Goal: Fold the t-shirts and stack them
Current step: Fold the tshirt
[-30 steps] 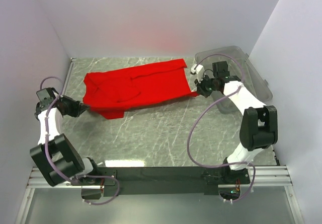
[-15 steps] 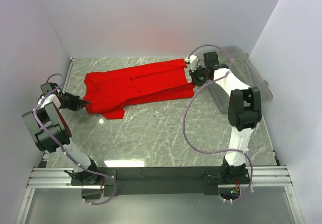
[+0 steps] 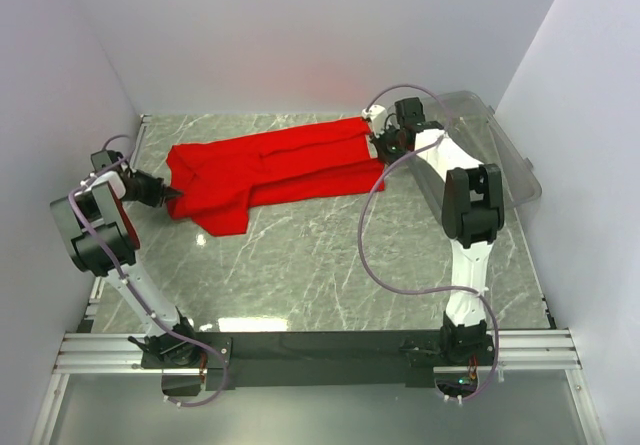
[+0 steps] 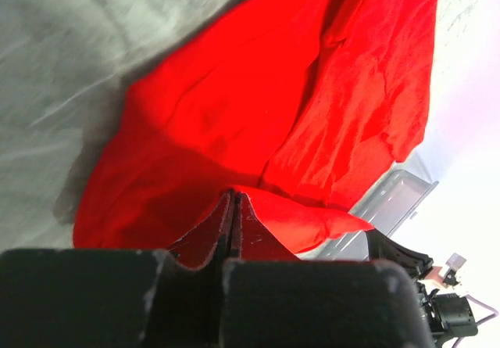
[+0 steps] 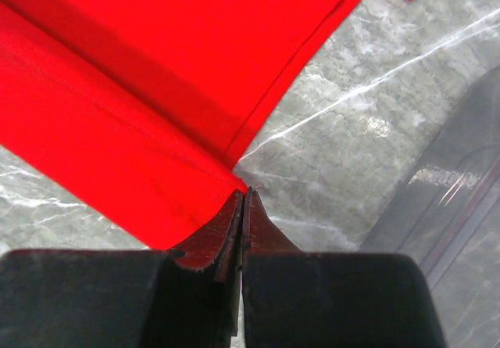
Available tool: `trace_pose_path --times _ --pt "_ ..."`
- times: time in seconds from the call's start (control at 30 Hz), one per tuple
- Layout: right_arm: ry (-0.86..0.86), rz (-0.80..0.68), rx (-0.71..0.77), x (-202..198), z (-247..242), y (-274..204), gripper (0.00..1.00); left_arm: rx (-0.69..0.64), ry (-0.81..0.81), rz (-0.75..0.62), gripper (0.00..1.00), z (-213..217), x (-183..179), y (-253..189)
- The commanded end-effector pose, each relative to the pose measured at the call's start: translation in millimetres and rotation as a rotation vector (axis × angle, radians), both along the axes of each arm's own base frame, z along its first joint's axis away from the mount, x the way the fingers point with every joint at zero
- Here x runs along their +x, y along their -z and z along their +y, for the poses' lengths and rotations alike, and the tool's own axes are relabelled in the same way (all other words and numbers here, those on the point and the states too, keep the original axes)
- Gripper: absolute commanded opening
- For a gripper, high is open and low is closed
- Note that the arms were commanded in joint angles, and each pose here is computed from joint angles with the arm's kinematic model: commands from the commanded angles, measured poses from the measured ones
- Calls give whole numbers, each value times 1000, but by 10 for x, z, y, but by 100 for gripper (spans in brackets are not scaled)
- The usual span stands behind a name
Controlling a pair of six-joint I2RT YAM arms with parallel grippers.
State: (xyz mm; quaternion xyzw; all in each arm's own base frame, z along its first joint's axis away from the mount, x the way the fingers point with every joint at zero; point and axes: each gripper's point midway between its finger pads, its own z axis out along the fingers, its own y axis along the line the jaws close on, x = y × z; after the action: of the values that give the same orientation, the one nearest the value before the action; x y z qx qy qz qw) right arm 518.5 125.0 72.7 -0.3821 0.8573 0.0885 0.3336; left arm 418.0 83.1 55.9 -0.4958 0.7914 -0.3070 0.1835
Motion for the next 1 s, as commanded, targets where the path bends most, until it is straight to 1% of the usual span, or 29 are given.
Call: trace_pose_path --times 0.0,0.23,0.57,0.97 --pt "27 -39 -18 155 -8 -117 0 50 8 -49 1 93 182 -75" --pt "24 -48 -21 244 91 -85 0 58 3 -45 1 127 231 -61" --pt "43 -53 -41 351 93 -20 0 63 -10 -50 1 180 304 -67" --pt "44 -54 -53 395 135 43 2 67 -14 -71 1 232 417 -122"
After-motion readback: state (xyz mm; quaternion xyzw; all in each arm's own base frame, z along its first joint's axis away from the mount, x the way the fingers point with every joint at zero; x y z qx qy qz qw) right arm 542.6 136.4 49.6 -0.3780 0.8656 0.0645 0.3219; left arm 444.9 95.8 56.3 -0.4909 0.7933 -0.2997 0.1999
